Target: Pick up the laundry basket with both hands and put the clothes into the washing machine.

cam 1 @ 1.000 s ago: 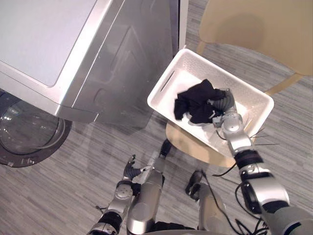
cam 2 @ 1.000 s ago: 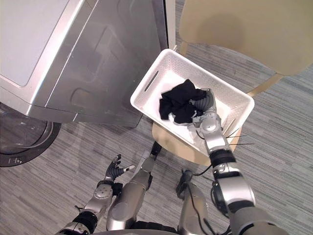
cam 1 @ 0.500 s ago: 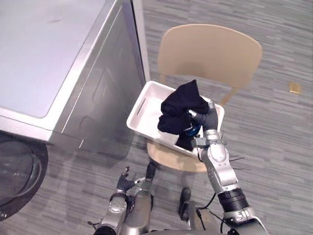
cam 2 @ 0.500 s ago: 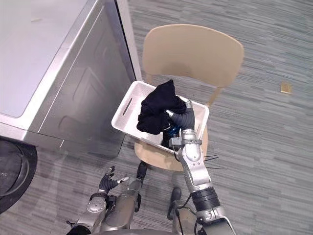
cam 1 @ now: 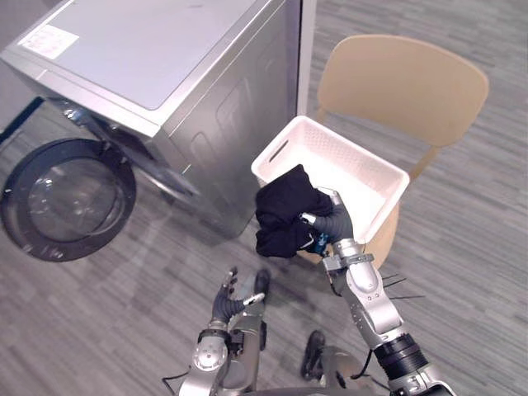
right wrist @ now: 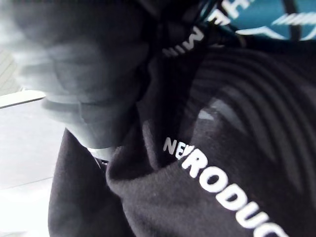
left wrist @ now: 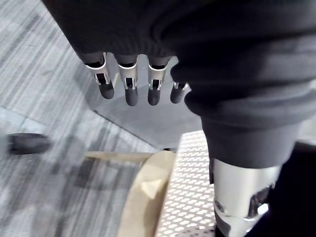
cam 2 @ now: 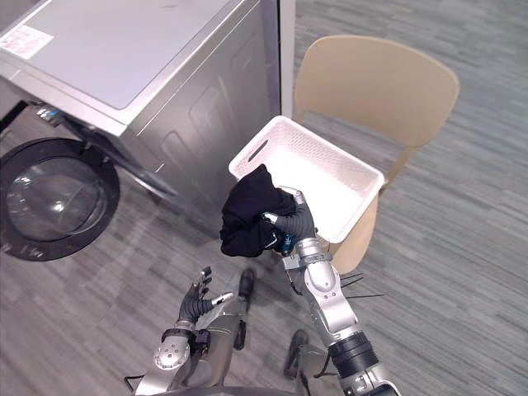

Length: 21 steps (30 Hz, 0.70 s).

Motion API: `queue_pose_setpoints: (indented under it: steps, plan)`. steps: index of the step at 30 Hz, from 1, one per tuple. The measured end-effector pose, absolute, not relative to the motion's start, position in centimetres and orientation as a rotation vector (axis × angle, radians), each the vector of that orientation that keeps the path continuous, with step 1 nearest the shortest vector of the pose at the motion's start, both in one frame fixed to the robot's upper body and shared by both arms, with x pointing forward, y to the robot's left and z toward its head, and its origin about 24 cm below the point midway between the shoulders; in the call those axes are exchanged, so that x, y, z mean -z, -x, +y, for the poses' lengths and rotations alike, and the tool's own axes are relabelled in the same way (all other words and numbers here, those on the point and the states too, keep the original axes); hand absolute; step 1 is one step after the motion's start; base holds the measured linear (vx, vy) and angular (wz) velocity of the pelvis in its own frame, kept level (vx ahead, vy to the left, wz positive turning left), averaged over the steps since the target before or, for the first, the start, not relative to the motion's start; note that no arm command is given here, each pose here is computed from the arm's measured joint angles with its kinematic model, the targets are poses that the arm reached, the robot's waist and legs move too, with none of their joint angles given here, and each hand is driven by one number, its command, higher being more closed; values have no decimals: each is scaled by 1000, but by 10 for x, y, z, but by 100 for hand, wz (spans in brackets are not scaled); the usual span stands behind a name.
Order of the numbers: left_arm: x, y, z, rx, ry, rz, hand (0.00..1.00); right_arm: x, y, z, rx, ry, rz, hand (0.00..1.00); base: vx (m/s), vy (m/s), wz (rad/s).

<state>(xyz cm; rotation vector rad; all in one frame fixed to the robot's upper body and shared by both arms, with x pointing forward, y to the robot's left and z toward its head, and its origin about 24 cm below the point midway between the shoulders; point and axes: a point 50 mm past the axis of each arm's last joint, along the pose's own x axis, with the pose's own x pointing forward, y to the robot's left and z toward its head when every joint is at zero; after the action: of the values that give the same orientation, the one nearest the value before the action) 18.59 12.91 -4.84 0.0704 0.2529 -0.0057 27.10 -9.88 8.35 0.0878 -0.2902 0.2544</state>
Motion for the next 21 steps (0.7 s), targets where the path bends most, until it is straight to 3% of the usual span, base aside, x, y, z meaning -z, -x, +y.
queue_pose_setpoints:
  steps: [6, 10, 15, 21]
  plan:
    - [10, -204, 109, 118, -92, 31, 0, -94, -274, -97, -271, -86, -331, 100, -88, 93, 39]
    - [-16, -212, 94, 242, -207, -119, 0, -112, -270, -75, -350, -184, -393, 100, -26, 137, 17]
    - [-36, -228, 76, 305, -261, -238, 0, -121, -260, -33, -543, -299, -389, 100, 15, 70, -5]
    - [-54, -243, 69, 271, -277, -314, 0, -124, -260, -27, -584, -440, -351, 100, 15, 5, -7]
